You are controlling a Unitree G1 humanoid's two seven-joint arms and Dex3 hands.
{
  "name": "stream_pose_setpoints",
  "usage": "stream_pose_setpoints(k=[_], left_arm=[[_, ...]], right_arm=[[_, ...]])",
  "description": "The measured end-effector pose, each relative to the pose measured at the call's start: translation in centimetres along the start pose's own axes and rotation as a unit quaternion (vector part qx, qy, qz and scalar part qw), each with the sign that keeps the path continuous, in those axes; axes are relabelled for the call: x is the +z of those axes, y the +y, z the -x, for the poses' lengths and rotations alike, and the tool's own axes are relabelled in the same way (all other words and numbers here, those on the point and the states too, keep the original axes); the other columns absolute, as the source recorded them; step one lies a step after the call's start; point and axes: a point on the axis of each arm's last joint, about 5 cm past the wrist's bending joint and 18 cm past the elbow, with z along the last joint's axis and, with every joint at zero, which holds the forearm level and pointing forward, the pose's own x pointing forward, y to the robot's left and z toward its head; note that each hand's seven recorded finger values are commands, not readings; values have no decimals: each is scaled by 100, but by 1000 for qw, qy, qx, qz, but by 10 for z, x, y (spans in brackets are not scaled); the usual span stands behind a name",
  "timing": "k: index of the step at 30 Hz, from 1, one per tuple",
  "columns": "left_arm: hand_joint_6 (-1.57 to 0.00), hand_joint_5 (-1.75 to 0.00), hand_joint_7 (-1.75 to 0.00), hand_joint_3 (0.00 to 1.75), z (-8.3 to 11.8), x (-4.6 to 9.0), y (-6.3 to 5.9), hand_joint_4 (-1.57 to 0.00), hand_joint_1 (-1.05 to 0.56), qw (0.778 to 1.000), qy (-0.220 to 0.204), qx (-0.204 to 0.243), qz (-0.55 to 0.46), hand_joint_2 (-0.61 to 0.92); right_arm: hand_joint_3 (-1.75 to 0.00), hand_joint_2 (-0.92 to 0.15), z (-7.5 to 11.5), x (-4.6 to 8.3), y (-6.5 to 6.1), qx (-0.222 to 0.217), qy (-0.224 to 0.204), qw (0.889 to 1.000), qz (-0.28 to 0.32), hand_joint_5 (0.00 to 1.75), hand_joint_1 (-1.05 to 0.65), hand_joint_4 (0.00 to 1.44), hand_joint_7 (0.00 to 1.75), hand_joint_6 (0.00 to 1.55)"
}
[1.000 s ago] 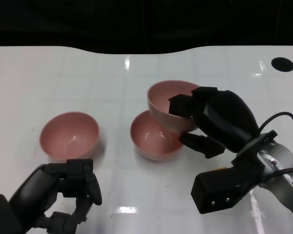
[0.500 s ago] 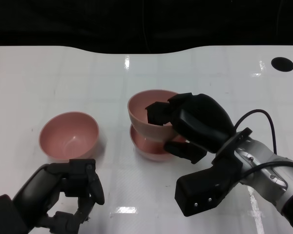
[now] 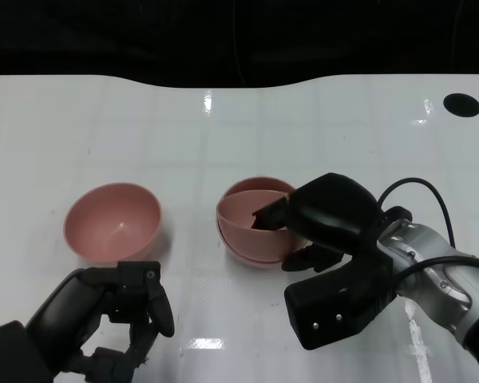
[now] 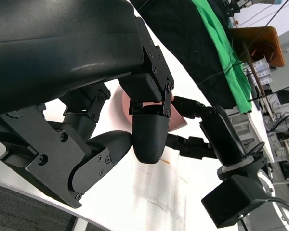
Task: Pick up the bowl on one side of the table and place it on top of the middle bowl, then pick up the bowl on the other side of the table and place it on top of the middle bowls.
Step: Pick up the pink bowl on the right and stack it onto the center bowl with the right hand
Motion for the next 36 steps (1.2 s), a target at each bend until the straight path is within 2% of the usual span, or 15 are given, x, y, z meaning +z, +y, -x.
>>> stream_pose_setpoints(k=[4, 9, 15, 21, 25, 30, 31, 33, 36], left_arm=[[-86, -169, -146, 141, 0, 0, 0, -90, -18, 1000, -1, 0, 0, 34], [-85, -169, -145, 140, 0, 1, 0, -89, -18, 1000, 2, -1, 1, 35], [-85, -168, -144, 141, -1, 1, -1, -89, -18, 1000, 1, -2, 2, 34], [-85, -168, -145, 143, -2, 1, -2, -90, -19, 1000, -1, -2, 1, 33], [-85, -168, -145, 142, -3, 1, -2, -90, -19, 1000, 1, 0, 1, 33], [-85, -168, -144, 142, -3, 1, -2, -90, -20, 1000, 2, 2, 2, 34], [-85, -168, -145, 141, -3, 1, -2, -90, -20, 1000, 1, 1, 2, 34], [-84, -168, -144, 141, -3, 1, -2, -89, -21, 1000, 1, 4, 2, 34], [-84, -168, -142, 139, -2, 0, -1, -88, -20, 1000, 2, 6, 6, 36]], right_arm=[[-25, -92, 1, 1, -7, 29, 1, 1000, 11, 25, -80, 30, 0, 33], [-22, -92, 3, 5, -7, 36, -2, 999, 10, 21, -85, 23, 0, 22], [-27, -92, 12, 8, -8, -7, -5, 1000, -10, 21, -91, 19, 0, 19], [-26, -92, 28, 5, -12, -53, 4, 998, -34, 24, -85, 16, 0, 17], [-22, -92, 39, 5, -9, -85, 9, 995, -55, 40, -80, 12, 1, 18], [-21, -92, 44, 5, -6, -95, 12, 994, -59, 44, -79, 10, 1, 19], [-20, -92, 47, 4, -6, -101, 13, 993, -62, 56, -75, 5, 2, 20], [-18, -92, 60, 5, -4, -129, 12, 989, -73, 67, -71, 1, 3, 21], [-14, -92, 81, 4, 3, -164, 13, 982, -94, 78, -61, 8, 6, 28]])
